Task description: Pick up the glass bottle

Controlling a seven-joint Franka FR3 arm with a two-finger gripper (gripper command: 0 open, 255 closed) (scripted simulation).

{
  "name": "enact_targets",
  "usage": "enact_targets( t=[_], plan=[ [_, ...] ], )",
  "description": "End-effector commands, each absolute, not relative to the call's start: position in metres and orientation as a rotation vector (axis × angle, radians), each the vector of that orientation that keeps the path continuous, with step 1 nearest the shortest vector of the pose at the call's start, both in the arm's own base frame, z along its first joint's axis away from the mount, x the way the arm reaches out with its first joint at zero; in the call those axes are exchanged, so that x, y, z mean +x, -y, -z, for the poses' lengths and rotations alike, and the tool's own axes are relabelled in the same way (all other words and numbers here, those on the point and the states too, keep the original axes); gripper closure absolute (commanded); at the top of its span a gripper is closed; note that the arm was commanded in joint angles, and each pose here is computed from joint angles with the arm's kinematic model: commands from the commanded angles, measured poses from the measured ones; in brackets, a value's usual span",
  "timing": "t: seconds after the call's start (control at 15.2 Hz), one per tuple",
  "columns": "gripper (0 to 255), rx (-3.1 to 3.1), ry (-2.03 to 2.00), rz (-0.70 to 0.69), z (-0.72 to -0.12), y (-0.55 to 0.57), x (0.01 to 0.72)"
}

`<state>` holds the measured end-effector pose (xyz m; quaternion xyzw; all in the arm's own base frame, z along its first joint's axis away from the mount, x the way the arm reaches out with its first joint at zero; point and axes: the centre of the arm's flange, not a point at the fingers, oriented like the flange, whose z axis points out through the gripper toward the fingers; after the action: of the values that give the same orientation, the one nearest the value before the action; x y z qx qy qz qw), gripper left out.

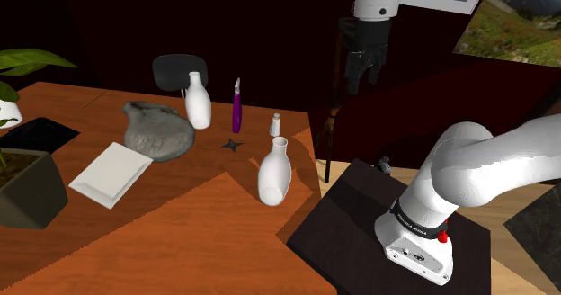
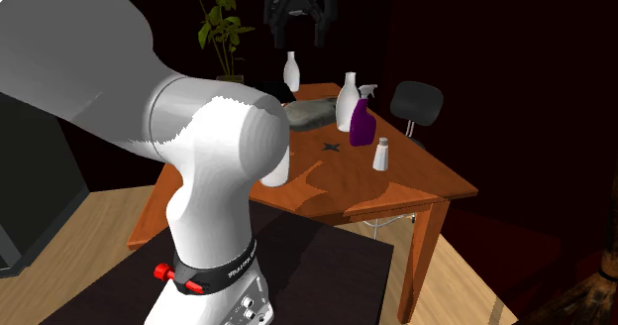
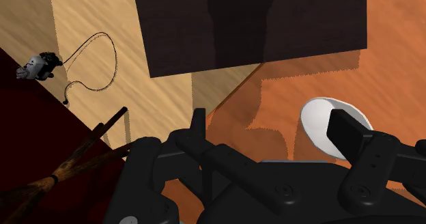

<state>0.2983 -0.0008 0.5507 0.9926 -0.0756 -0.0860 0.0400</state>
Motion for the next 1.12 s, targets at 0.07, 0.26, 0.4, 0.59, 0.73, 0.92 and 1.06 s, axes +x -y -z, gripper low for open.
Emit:
enact_targets(
  t=[0.07,0.26,0.4,0.59,0.73,0.92,1.06],
  plan=[
    [0,3.046,0.228,0.259,-0.542,-0.006,0.305],
    [0,3.059,0.217,0.246,-0.518,-0.028,0.324],
    [0,3.067,0.209,0.237,-0.502,-0.042,0.336],
    [0,3.080,0.198,0.224,-0.478,-0.064,0.355],
    [0,3.088,0.190,0.215,-0.462,-0.079,0.368],
    [0,3.101,0.179,0.201,-0.439,-0.102,0.388],
    [0,3.109,0.171,0.192,-0.424,-0.117,0.400]
  ],
)
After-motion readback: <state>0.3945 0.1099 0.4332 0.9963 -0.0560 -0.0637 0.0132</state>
